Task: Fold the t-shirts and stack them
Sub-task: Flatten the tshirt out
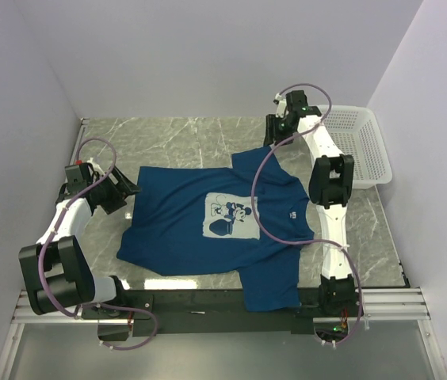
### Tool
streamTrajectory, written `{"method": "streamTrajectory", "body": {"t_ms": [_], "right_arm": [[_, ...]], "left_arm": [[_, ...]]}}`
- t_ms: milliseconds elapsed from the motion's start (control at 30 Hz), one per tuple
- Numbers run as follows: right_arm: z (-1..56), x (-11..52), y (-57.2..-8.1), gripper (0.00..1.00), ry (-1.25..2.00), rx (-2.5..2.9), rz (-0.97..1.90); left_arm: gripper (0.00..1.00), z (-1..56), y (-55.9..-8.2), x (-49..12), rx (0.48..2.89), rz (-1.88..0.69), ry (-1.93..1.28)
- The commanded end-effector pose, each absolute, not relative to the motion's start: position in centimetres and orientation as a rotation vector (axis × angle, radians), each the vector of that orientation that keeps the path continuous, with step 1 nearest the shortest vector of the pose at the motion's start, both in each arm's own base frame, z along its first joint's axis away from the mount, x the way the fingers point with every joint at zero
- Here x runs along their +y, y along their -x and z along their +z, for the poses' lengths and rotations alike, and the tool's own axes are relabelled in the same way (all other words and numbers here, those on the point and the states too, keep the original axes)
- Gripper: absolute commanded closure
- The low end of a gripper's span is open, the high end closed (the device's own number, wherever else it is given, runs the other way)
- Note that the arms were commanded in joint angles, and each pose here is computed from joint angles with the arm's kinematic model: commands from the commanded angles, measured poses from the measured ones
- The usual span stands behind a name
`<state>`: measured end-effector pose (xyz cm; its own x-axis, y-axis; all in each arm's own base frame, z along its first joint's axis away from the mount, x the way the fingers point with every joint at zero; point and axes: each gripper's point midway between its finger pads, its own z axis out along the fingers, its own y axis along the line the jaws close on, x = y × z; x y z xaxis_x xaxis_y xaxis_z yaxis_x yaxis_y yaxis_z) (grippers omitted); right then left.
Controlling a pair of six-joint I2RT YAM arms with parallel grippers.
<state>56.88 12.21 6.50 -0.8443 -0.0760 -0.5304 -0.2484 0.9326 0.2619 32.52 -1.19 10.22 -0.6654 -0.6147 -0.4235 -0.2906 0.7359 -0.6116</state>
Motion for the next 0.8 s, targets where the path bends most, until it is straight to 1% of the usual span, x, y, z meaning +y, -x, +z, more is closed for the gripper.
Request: {"method": "streamTrajectory", "body": {"t_ms": [0, 267, 500, 767], "right_arm": [[8.2, 15.1, -58.2, 0.42, 0.166, 2.487, 0.58], [7.4, 13.1, -60.5, 0.51, -0.018, 2.455, 0.66], [6.3, 11.7, -60.6, 0.51, -0.124, 2.478, 0.714], [5.2, 12.3, -60.0, 0.51, -0.155, 2.506, 0.809]], "left_arm": [[0.2, 10.9, -33.4, -0.8, 2.283, -0.659, 0.64], [0.2, 10.3, -33.3, -0.6, 2.302, -0.644, 0.656], [0.2, 10.1, -33.2, -0.6, 2.307, -0.64, 0.664], [0.2, 10.0, -33.1, -0.5, 2.311, -0.635, 0.669]]}}
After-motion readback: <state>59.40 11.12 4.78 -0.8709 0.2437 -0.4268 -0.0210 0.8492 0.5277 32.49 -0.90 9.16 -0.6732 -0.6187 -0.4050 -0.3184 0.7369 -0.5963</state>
